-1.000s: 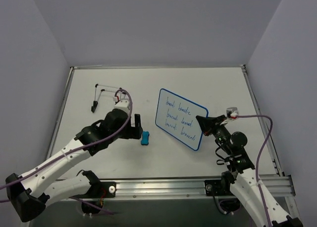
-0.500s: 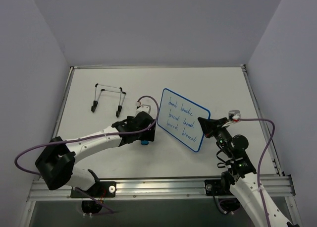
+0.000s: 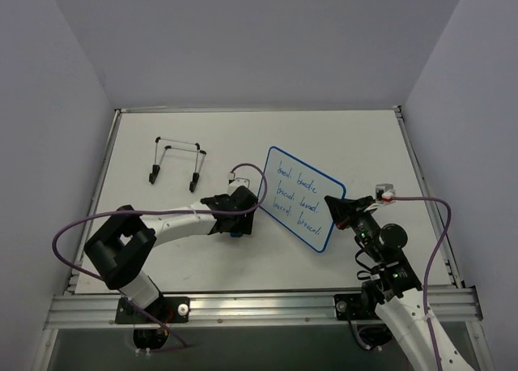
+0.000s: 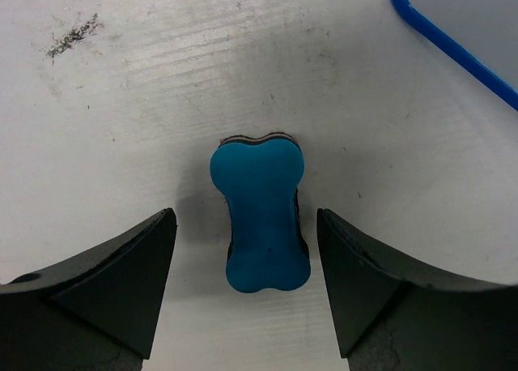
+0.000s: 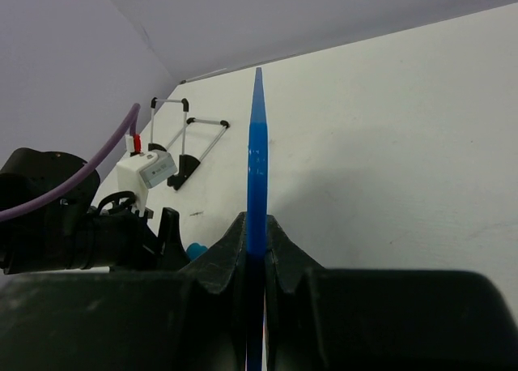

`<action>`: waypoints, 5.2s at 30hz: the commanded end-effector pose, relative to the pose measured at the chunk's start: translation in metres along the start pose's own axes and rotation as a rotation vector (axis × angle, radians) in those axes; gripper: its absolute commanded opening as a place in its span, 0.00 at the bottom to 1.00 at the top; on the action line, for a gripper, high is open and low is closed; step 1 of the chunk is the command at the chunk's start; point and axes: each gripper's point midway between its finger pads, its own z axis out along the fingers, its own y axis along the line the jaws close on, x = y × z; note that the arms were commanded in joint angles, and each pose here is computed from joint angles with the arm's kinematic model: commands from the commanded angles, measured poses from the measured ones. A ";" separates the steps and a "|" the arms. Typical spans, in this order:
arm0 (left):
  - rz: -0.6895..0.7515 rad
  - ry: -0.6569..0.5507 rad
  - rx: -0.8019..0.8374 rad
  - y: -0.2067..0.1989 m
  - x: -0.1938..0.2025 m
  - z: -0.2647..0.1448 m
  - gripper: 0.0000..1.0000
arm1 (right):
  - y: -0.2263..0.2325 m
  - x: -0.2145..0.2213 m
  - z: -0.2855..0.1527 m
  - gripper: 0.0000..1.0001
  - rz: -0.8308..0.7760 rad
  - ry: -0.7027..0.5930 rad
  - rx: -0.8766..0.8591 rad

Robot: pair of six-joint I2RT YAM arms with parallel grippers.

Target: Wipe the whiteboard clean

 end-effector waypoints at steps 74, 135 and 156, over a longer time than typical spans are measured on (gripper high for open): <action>-0.141 -0.995 0.652 -0.105 -0.217 -0.100 0.02 | 0.032 -0.002 -0.003 0.00 -0.003 0.065 -0.109; 0.049 -0.936 0.858 -0.193 -0.193 -0.110 0.02 | 0.044 -0.003 -0.007 0.00 -0.008 0.070 -0.161; -0.071 -0.872 0.668 -0.124 -0.212 -0.044 0.02 | 0.051 -0.008 -0.011 0.00 -0.020 0.064 -0.187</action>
